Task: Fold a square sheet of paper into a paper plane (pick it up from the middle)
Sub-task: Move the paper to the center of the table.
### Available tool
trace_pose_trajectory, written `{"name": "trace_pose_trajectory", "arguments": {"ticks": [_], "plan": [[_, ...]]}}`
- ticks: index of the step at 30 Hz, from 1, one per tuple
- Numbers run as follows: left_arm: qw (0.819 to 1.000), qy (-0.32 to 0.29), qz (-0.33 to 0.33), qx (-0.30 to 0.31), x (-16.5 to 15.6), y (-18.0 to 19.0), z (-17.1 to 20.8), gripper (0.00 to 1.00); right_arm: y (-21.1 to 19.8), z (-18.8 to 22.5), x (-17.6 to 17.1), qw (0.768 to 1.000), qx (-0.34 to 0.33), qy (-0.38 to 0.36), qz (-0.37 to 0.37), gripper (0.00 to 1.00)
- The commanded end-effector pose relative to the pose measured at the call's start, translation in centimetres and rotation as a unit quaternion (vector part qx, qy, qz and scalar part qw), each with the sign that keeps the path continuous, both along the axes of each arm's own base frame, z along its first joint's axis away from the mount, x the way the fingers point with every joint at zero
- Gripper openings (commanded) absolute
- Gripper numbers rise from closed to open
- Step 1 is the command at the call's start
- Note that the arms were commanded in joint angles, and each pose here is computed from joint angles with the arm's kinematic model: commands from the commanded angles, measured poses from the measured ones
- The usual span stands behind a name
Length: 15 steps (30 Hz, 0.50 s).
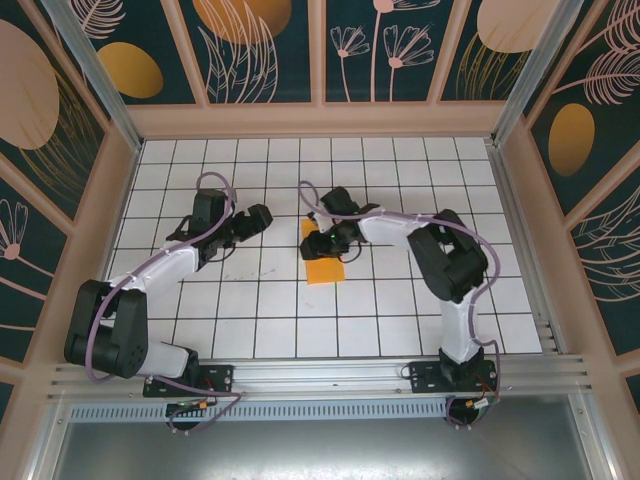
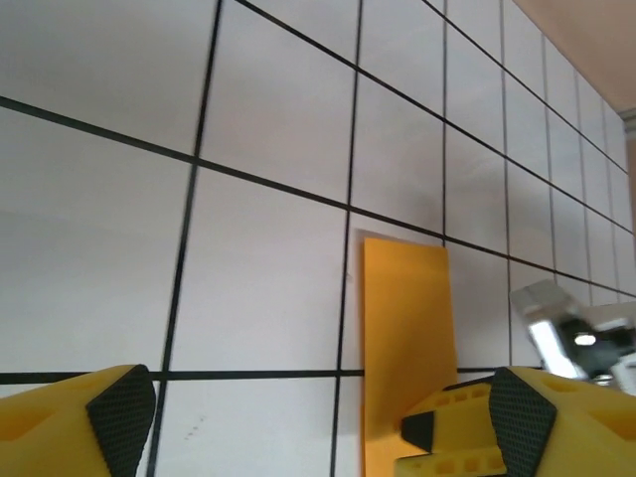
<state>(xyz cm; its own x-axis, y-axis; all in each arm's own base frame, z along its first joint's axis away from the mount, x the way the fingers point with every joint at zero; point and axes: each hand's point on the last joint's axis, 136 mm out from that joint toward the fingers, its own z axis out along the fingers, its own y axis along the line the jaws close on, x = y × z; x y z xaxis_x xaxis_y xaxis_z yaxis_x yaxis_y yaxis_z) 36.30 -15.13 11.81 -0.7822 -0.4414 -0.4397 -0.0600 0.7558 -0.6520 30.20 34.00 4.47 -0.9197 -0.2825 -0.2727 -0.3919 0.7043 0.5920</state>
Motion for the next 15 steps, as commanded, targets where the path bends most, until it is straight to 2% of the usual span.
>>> {"name": "trace_pose_trajectory", "arguments": {"ticks": [1, 6, 9, 15], "plan": [[0.998, -0.017, -0.034, -0.055, -0.3, -1.8, 1.1, 0.88, 0.5, 6.6, 1.0, 0.993, 0.1, -0.03, -0.048, 0.51], [0.993, -0.017, -0.078, -0.082, -0.9, -4.4, 1.2, 0.84, -3.5, 7.3, 2.3, 0.984, 0.093, -0.028, -0.147, 0.61], [0.991, -0.013, -0.107, -0.082, -1.1, -6.7, 1.0, 0.77, -5.3, 7.2, 2.0, 0.978, 0.091, -0.026, -0.185, 0.68], [0.984, 0.005, -0.155, -0.084, -1.4, -11.6, -0.2, 0.54, -8.5, 6.5, 2.1, 0.964, 0.094, -0.021, -0.249, 0.77]]}}
